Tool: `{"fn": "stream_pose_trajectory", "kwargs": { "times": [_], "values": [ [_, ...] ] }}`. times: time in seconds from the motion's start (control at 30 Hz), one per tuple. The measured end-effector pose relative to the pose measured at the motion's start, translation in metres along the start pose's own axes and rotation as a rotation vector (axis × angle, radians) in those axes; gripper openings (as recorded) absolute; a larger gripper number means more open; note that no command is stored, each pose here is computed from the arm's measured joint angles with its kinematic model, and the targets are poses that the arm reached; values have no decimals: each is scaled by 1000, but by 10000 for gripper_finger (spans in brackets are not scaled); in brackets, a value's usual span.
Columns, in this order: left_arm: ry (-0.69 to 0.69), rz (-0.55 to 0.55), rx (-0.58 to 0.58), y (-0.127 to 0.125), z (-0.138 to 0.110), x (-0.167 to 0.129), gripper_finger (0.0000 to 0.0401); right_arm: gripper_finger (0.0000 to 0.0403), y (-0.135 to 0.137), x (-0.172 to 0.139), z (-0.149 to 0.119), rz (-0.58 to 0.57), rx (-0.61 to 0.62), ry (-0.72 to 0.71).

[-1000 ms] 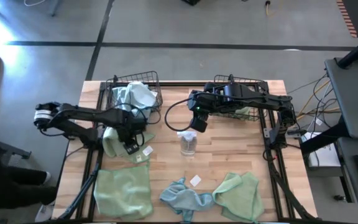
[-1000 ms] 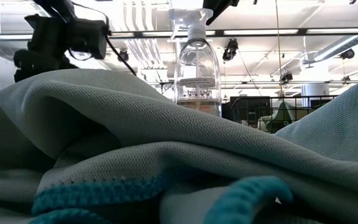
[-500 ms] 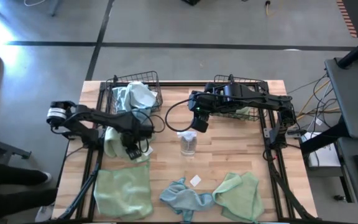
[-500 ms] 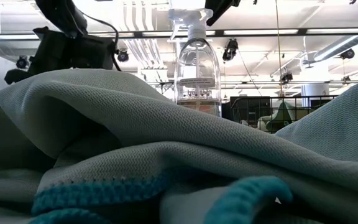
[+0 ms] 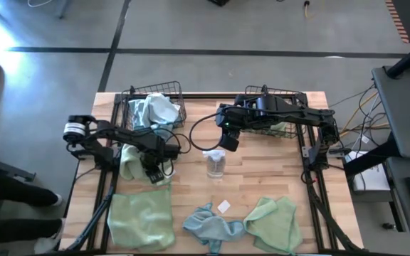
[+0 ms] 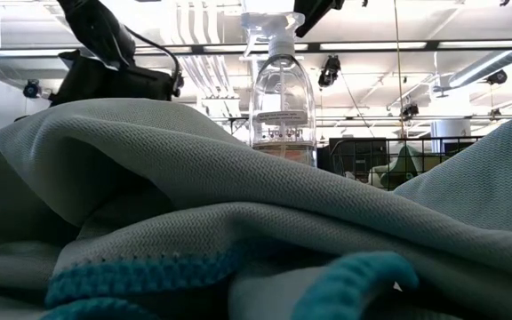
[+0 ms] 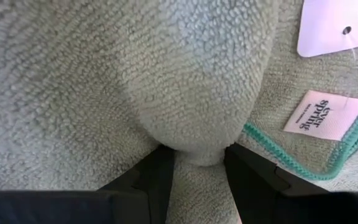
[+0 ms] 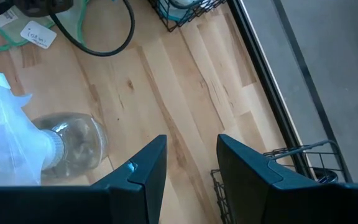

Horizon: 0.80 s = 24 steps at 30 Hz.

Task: Sort microfiber towel by color & place in baskets
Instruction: Put the green towel into the right wire basket

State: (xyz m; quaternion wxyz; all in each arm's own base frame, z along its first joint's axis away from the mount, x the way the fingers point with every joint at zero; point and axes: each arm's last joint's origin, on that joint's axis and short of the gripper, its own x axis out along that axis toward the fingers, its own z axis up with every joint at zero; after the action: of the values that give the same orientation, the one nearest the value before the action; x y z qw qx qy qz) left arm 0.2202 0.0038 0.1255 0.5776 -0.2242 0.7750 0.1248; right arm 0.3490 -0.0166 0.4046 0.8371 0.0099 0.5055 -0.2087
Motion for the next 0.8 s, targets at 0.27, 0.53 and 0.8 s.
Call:
{"fn": "stream_pose_trajectory", "kwargs": {
  "times": [0.27, 0.53, 0.8],
  "values": [
    [-67, -10, 13, -6, 8, -14, 101, 137, 0, 0, 0, 0, 0, 0],
    [-98, -22, 26, -12, 12, -24, 40, 137, 0, 0, 0, 0, -1, 0],
    [-105, -30, 27, -14, 13, -28, 2, 137, 0, 0, 0, -1, -7, 0]
  ]
}}
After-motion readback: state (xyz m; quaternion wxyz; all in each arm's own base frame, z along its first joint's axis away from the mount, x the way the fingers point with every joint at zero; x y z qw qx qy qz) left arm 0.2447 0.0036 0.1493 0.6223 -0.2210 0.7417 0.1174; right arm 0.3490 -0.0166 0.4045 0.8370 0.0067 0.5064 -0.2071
